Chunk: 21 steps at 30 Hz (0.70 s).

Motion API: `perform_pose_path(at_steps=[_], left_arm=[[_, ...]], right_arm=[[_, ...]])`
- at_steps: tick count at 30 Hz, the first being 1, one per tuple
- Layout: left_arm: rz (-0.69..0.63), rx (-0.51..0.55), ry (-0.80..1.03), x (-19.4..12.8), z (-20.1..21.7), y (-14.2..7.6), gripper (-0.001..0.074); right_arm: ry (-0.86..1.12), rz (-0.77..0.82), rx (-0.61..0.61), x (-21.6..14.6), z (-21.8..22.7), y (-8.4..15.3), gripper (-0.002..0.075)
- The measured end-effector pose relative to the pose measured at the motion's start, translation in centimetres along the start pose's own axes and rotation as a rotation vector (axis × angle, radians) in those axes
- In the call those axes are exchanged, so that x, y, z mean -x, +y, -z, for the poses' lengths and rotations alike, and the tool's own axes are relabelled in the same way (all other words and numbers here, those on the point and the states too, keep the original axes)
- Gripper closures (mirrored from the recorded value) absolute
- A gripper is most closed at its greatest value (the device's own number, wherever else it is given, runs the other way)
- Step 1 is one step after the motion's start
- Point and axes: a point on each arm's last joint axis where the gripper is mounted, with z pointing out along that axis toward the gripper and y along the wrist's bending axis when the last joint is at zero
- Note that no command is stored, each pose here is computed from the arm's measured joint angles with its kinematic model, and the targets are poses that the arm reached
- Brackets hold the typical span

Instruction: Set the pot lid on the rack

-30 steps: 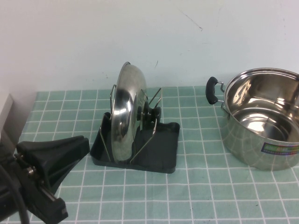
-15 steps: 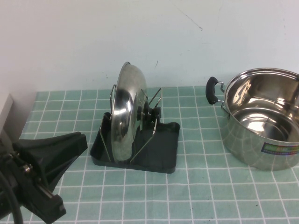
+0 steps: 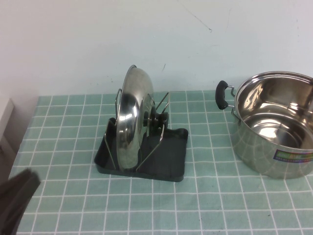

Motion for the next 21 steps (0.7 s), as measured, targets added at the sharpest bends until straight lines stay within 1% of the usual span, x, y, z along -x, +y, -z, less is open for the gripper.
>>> perform_pose_path(at_steps=[2, 6, 8, 11, 15, 19, 21], left_arm=[[-0.045, 0.037, -0.032, -1.5, 1.1, 0.0, 0.0736], [-0.118, 0.106, -0.018, -5.4, 2.1, 0.6, 0.0736], [-0.119, 0.141, 0.008, -7.1, 2.1, 1.0, 0.0736], [-0.066, 0.206, 0.047, -9.3, 2.2, 1.8, 0.0736], [-0.015, 0.264, 0.031, -9.4, 2.3, 2.3, 0.0736], [-0.055, 0.292, 0.034, -9.4, 2.4, 2.5, 0.0736], [-0.047, 0.308, 0.038, -9.5, 2.5, 2.6, 0.0736]], right_arm=[[0.000, 0.000, 0.000, 0.0, 0.0, 0.0, 0.0727], [-0.001, -0.002, 0.000, 0.0, 0.0, 0.0, 0.0727], [-0.002, -0.002, -0.001, 0.0, 0.0, 0.0, 0.0727], [-0.002, -0.002, -0.001, 0.0, 0.0, 0.0, 0.0727], [-0.002, -0.002, -0.001, 0.0, 0.0, 0.0, 0.0727], [-0.002, -0.002, -0.001, 0.0, 0.0, 0.0, 0.0727], [-0.002, -0.002, -0.001, 0.0, 0.0, 0.0, 0.0727]])
